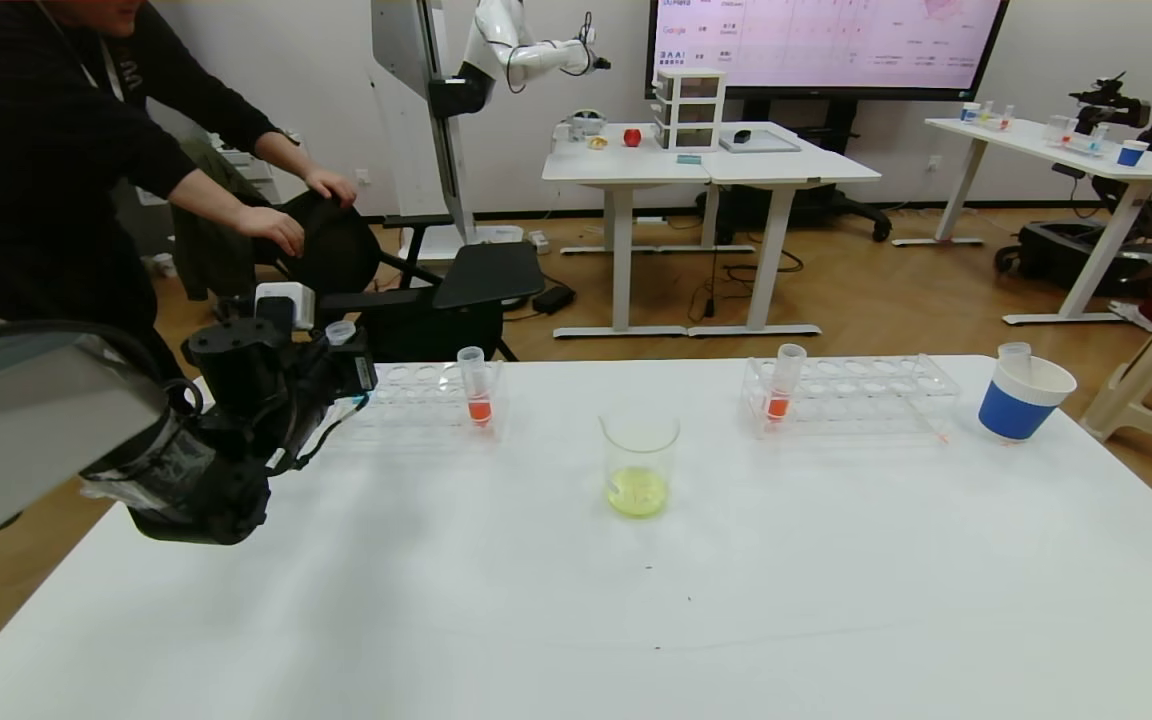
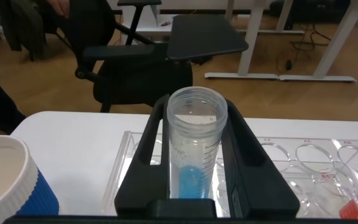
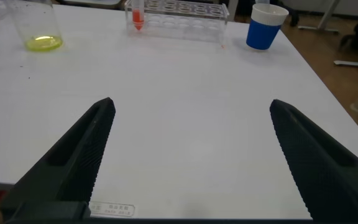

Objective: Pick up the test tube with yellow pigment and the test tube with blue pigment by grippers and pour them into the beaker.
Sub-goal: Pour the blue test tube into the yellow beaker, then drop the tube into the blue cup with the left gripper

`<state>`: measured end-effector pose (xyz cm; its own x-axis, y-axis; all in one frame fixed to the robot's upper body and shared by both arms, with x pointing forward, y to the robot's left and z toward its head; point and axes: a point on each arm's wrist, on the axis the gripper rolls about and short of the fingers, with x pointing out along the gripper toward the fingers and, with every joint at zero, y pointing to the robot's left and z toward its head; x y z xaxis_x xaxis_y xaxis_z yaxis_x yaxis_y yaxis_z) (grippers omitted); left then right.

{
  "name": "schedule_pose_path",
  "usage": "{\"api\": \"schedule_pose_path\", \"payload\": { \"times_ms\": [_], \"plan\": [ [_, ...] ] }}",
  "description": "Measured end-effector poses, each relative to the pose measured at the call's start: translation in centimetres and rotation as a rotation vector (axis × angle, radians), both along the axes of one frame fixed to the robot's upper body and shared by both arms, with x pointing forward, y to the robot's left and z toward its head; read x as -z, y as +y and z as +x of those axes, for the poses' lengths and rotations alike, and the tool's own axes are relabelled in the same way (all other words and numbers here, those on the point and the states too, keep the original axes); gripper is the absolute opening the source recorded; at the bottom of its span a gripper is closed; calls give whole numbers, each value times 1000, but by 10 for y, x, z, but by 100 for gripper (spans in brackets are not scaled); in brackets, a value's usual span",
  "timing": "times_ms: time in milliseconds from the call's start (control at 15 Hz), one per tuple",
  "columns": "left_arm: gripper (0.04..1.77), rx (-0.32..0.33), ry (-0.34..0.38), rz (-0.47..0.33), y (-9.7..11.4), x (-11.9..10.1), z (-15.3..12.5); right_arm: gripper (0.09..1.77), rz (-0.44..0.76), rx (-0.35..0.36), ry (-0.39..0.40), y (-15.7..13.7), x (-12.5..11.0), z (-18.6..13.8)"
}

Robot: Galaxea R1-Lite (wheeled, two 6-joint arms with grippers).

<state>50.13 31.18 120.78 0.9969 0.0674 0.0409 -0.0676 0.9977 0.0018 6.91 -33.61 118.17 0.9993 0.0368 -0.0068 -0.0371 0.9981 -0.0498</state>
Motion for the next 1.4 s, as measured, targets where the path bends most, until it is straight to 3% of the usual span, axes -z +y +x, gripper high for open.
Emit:
{"api": "schedule_pose_path", "payload": {
  "times_ms": [333,733,867,1133,1267,1400],
  "plan": [
    [50,3,-33,-1,0,-52,-10,174,0,0,0,0,0,0],
    [50,37,-95,1,-7,-74,-15,174,0,0,0,0,0,0],
    [50,142,-138,55,-21,-86,-14,174,0,0,0,0,0,0],
    [50,420,-221,224,-59,-98,-21,174,0,0,0,0,0,0],
    [50,548,-298,292,-84,-104,-25,174,0,0,0,0,0,0],
    [50,632,-400,355,-107,-107,-27,174,0,0,0,0,0,0]
  ]
}}
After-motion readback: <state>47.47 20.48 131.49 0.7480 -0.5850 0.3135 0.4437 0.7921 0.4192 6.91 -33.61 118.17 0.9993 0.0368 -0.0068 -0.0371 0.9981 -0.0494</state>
